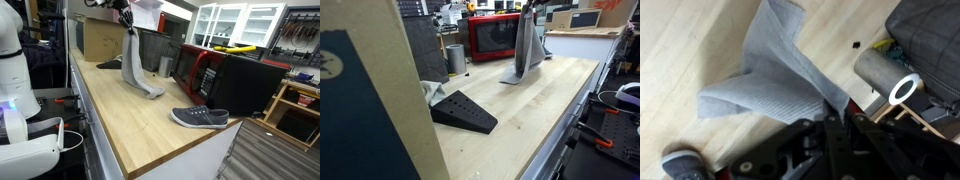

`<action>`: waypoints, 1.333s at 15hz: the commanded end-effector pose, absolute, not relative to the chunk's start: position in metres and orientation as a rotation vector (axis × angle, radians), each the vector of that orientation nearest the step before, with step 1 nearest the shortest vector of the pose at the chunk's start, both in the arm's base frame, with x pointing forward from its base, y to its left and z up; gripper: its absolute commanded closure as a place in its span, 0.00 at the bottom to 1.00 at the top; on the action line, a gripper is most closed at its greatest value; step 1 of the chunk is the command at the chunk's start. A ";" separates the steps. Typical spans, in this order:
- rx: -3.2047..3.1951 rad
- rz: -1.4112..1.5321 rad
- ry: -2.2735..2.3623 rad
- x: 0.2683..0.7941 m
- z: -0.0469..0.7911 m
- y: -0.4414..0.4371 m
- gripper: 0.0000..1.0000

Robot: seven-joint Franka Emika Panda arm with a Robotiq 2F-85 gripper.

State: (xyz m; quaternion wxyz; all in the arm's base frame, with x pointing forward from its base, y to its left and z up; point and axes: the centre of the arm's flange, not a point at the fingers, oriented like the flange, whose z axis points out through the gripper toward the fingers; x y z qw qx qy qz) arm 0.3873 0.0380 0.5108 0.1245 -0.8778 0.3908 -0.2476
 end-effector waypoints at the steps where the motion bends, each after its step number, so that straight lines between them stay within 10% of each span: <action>1: -2.582 -0.573 1.072 0.359 0.474 0.065 0.98; 13: -2.529 -0.211 0.981 0.322 0.434 0.092 0.98; 14: -2.522 -0.193 0.969 0.321 0.434 0.089 0.71; 20: -2.533 -0.305 0.930 0.325 0.470 0.047 0.30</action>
